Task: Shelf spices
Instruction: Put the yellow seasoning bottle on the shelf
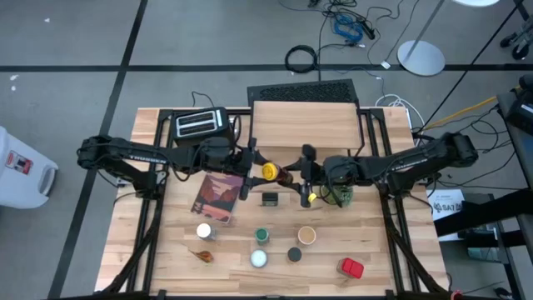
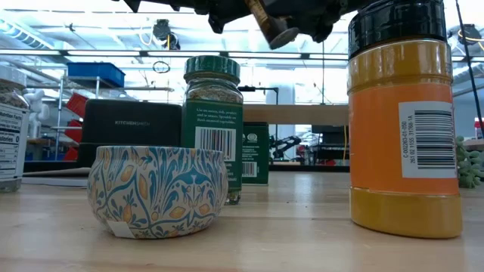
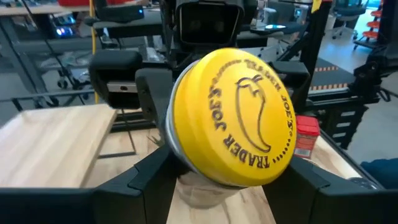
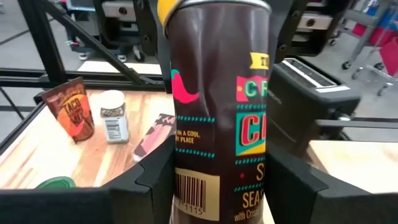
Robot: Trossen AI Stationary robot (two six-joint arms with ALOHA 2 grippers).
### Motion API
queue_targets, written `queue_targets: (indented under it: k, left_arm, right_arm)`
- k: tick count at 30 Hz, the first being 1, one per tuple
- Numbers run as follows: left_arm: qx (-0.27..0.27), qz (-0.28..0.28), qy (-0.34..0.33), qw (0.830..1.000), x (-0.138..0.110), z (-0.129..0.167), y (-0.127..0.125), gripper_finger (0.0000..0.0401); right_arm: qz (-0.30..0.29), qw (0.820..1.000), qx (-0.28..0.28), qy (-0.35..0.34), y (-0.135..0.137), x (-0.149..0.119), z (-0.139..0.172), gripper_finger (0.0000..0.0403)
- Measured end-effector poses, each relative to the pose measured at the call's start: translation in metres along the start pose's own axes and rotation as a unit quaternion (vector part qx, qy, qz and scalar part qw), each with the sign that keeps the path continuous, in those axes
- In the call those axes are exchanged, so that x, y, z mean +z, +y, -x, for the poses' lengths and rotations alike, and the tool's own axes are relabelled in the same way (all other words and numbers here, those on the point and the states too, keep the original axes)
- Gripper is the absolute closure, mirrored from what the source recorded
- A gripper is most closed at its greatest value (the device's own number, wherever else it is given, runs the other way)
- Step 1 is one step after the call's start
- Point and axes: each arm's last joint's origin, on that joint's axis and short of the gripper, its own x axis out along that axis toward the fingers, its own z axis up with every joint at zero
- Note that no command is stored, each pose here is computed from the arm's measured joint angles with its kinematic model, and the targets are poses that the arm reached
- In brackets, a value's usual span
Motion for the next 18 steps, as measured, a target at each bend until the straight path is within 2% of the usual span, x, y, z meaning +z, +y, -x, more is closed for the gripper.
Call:
queue_targets:
  k: [9, 18]
  left_arm:
    - [-0.009, 0.016, 0.013, 1.0, -0.003, 0.0, -0.001, 0.0186]
    - [-0.01, 0.016, 0.013, 1.0, -0.002, 0.001, -0.001, 0.0186]
  right_arm:
    - [0.012, 1.0, 0.01, -0.01, 0.004, -0.007, -0.015, 0.0216]
    - [0.013, 1.0, 0.012, -0.017, 0.004, -0.006, -0.016, 0.0234]
